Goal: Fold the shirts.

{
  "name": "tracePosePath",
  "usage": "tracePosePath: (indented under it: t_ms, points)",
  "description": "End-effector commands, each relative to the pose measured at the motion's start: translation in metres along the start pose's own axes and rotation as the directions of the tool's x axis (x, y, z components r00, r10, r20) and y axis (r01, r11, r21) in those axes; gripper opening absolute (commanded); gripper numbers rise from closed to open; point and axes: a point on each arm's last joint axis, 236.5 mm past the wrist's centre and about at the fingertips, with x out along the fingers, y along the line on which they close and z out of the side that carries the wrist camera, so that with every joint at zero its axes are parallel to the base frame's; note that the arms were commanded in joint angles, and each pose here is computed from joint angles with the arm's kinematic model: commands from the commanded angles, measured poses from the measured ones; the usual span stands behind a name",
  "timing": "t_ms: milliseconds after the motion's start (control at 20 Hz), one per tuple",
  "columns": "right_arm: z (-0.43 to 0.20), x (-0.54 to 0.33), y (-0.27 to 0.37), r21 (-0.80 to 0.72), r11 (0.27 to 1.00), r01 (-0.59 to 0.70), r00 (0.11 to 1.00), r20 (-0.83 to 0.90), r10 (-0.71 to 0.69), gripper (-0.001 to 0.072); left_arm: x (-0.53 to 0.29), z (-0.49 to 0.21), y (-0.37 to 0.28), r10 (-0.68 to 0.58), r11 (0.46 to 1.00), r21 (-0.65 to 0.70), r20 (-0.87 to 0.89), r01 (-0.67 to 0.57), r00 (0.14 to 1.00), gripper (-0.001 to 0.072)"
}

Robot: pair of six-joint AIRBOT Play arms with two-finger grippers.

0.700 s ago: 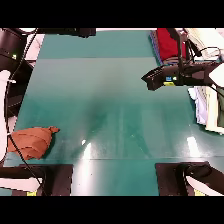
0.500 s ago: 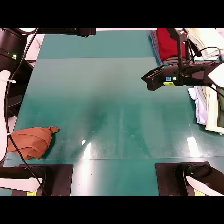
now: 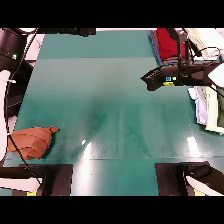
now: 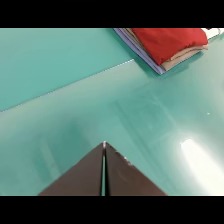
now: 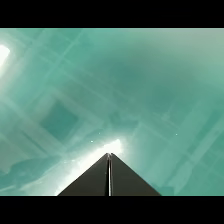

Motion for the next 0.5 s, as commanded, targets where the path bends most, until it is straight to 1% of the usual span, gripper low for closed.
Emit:
tracePosePath:
  t_ms: [0, 50, 150, 250, 350, 450]
  points:
    - [-0.002, 0.0, 0.0, 0.011, 1.0, -0.001, 1.0, -0.008, 0.001, 0.0019, -0.004, 0.005, 0.004, 0.008, 1.0, 0.001, 0.015, -0.008, 1.0, 0.0025]
    - [-0.002, 0.0, 0.0, 0.012, 1.0, -0.002, 1.0, -0.008, 0.002, 0.0019, -0.014, -0.003, 0.009, 0.019, 1.0, 0.002, -0.033, -0.019, 0.999, 0.0025]
    - [-0.003, 0.0, 0.0, 0.012, 1.0, -0.002, 1.0, -0.012, 0.002, 0.0019, -0.049, -0.03, 0.032, 0.08, 0.997, 0.012, -0.183, -0.079, 0.98, 0.0025]
    - [-0.004, 0.0, 0.001, 0.013, 1.0, -0.003, 1.0, -0.017, 0.004, 0.0019, -0.094, -0.066, 0.064, 0.163, 0.986, 0.016, -0.335, -0.168, 0.928, 0.0024]
    - [-0.004, 0.0, 0.002, 0.015, 1.0, -0.008, 1.0, -0.016, 0.008, 0.0019, -0.138, -0.102, 0.096, 0.252, 0.961, 0.0, -0.419, -0.277, 0.872, 0.0025]
    - [-0.004, 0.0, 0.002, 0.015, 1.0, -0.008, 1.0, -0.017, 0.008, 0.0019, -0.176, -0.149, 0.112, 0.301, 0.933, -0.03, -0.485, -0.36, 0.821, 0.0025]
